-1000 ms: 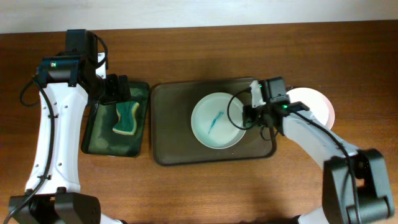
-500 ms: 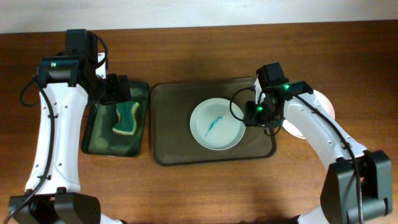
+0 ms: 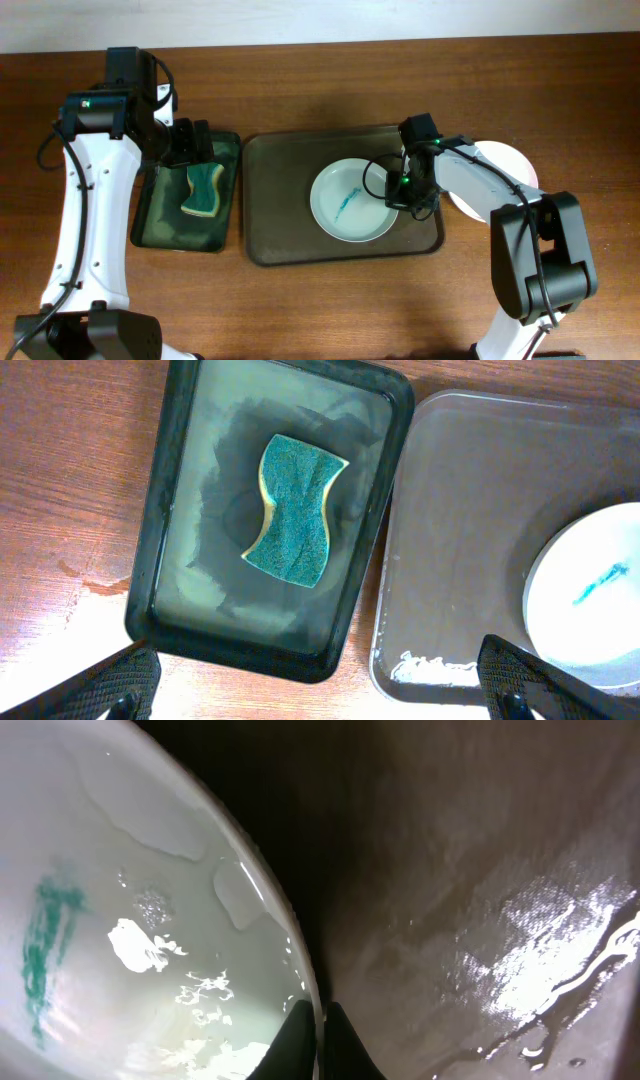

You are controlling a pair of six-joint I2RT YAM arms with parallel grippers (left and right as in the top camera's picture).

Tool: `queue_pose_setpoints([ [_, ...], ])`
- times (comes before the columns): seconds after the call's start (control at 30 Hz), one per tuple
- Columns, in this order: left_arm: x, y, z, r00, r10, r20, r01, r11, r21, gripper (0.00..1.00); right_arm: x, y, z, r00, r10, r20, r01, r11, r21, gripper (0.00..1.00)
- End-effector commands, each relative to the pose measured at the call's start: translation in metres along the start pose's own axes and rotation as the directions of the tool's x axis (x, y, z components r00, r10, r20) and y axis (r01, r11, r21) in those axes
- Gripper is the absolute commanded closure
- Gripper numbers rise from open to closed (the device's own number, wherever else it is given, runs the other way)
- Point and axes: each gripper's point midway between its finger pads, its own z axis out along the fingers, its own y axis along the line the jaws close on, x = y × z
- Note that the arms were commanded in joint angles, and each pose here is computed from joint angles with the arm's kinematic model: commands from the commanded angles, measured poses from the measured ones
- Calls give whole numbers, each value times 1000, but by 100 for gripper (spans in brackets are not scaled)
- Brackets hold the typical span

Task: Clean dirty plates on tray and stack at the side
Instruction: 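Grasp the sponge in the basin with the left gripper and lift it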

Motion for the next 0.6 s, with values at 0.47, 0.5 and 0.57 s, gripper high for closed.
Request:
queue_pose_setpoints([
  [0.47, 46, 20, 174, 999, 21, -40, -23, 998, -65, 50, -11, -14, 2, 986, -162, 39, 159, 984, 78, 96],
  [0.5, 48, 17, 188, 997, 37, -61, -40, 998, -46, 53, -11, -14, 2, 986, -161, 39, 158, 984, 78, 96],
  [0.57, 57, 17, 207, 994, 36, -106, -41, 998, -45, 69, -10, -15, 2, 987, -160, 33, 157, 984, 79, 96],
])
